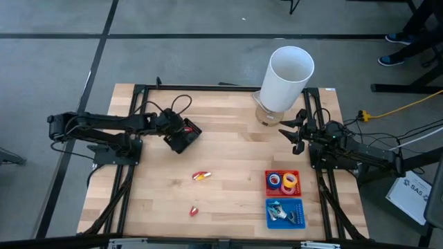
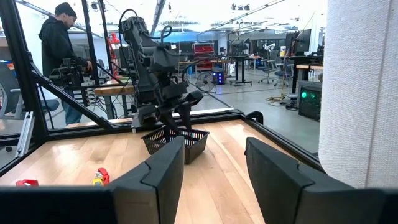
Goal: Pick and place Stapler, Stapler remover, tape
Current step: Put the red stapler into the black basket
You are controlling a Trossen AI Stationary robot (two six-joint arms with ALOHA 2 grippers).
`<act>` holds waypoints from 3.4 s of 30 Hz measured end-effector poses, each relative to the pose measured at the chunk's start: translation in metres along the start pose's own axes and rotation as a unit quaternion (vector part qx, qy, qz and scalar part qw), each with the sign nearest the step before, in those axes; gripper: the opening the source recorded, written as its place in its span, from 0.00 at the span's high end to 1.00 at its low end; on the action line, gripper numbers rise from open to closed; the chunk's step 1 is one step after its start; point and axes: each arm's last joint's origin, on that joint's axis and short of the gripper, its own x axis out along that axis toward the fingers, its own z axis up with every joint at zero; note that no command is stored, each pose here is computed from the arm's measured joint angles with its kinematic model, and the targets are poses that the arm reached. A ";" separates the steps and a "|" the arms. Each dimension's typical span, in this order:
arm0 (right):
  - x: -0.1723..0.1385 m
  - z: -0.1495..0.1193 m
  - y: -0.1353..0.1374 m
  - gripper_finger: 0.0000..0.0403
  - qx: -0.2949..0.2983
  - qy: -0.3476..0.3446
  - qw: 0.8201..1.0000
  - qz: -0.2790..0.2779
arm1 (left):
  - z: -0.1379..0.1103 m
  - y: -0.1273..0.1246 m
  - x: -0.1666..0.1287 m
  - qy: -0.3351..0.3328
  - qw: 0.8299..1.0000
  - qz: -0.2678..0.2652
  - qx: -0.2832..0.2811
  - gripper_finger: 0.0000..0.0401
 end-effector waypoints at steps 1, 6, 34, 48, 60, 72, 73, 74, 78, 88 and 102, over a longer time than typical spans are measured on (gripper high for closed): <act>0.000 0.000 0.000 0.57 0.000 0.000 1.000 0.000 | 0.003 0.000 -0.001 -0.006 1.000 -0.001 -0.001 0.63; 0.000 0.000 0.000 0.57 0.000 0.000 1.000 0.000 | 0.023 -0.004 -0.010 -0.036 0.998 -0.047 0.011 0.64; 0.000 0.000 0.000 0.57 0.000 0.000 1.000 0.000 | 0.015 -0.124 -0.013 -0.038 0.979 -0.184 0.078 0.65; 0.000 0.000 0.000 0.57 0.000 0.000 1.000 0.000 | 0.003 -0.162 0.003 0.050 0.977 -0.207 0.018 0.65; 0.000 0.000 0.000 0.57 0.000 0.000 1.000 0.000 | 0.037 -0.176 0.001 0.109 0.985 -0.137 -0.005 0.65; 0.000 0.000 0.000 0.57 0.000 0.000 1.000 0.000 | 0.026 -0.182 0.030 0.199 0.970 -0.137 -0.004 0.65; 0.000 0.000 0.000 0.57 0.000 0.000 1.000 0.000 | 0.025 -0.183 0.032 0.201 0.970 -0.136 0.002 0.65; 0.000 0.000 0.000 0.57 0.000 0.000 1.000 0.000 | 0.024 -0.183 0.033 0.203 0.970 -0.135 0.006 0.65; 0.000 0.000 0.000 0.57 0.000 0.000 1.000 0.000 | 0.023 -0.182 0.034 0.203 0.971 -0.128 0.013 0.68; 0.000 0.000 0.000 0.57 0.000 0.000 1.000 0.000 | 0.027 -0.178 0.025 0.192 0.972 -0.133 0.014 0.87; 0.000 0.000 0.000 0.57 0.000 0.000 1.000 0.000 | 0.037 -0.173 0.007 0.159 0.977 -0.144 0.005 0.86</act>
